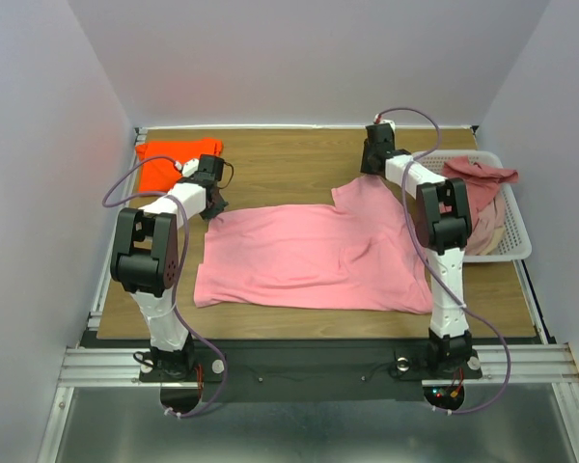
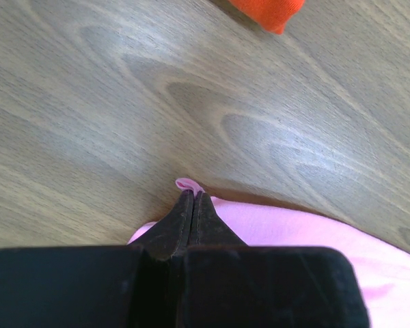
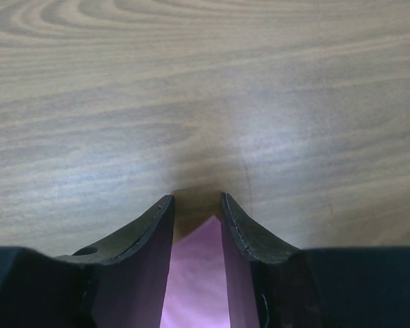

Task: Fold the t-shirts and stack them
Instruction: Fold the tshirt

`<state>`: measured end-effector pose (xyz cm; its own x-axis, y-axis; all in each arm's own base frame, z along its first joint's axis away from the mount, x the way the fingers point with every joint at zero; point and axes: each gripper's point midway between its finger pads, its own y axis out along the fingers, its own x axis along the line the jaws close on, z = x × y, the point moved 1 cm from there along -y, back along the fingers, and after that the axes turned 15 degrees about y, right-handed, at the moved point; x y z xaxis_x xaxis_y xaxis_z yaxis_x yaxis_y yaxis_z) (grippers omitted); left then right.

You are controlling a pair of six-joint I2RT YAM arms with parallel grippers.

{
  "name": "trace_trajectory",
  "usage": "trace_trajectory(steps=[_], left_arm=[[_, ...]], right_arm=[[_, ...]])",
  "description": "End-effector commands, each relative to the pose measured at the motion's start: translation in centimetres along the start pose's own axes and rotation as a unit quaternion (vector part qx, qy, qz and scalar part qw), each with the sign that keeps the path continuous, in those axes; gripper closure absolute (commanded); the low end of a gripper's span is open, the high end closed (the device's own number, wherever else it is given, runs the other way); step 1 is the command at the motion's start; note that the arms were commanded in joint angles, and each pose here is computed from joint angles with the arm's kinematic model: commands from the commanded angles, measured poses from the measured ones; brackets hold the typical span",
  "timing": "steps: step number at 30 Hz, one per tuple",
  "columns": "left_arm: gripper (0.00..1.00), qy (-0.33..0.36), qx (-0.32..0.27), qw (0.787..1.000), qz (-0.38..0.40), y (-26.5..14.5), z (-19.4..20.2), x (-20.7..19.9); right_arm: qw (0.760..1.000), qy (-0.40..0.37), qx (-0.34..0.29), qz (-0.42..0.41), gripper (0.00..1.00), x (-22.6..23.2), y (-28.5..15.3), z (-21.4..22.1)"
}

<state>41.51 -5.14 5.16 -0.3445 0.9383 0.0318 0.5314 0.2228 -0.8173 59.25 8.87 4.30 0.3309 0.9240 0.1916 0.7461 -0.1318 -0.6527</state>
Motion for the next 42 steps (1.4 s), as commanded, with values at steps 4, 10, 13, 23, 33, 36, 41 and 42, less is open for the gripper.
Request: trace_trajectory(steps=[4, 10, 13, 23, 33, 36, 41, 42], left_arm=[[1.0, 0.001, -0.01, 1.0, -0.001, -0.4, -0.4, 0.1], [1.0, 0.001, -0.01, 1.0, 0.002, -0.5, -0.2, 0.1], [1.0, 0.001, -0.01, 1.0, 0.002, -0.4, -0.2, 0.0], [1.0, 0.002, -0.018, 1.0, 0.01, -0.9, -1.0, -0.3], [1.0, 0.0, -0.029, 0.999, 0.03, -2.8, -0.3, -0.1], [1.0, 0.001, -0.03, 0.999, 0.035, -3.7, 0.6, 0.2], [1.0, -0.004, -0.04, 0.998, 0.043, -4.8, 1.0, 0.6], [1.0, -0.004, -0.041, 0.998, 0.045, -5.1, 1.2, 0.7]], right_arm=[[0.999, -0.011, 0.005, 0.036, 0.53, -1.7, -2.6, 0.2], [0.999, -0.02, 0.02, 0.045, 0.51, -2.3, -1.8, 1.9], [0.999, -0.018, 0.026, 0.041, 0.61, -2.2, -1.6, 2.3], [1.0, 0.005, 0.003, 0.005, 1.0, 0.0, -3.1, -0.6], [0.997, 0.027, -0.012, -0.072, 1.0, 0.7, -10.4, -1.7], [0.993, 0.048, -0.021, -0.106, 1.0, 0.1, -14.2, -1.1], [0.991, 0.074, -0.035, -0.107, 1.0, -2.4, -19.2, -0.1], [0.99, 0.077, -0.034, -0.113, 1.0, -2.6, -19.9, 0.2]])
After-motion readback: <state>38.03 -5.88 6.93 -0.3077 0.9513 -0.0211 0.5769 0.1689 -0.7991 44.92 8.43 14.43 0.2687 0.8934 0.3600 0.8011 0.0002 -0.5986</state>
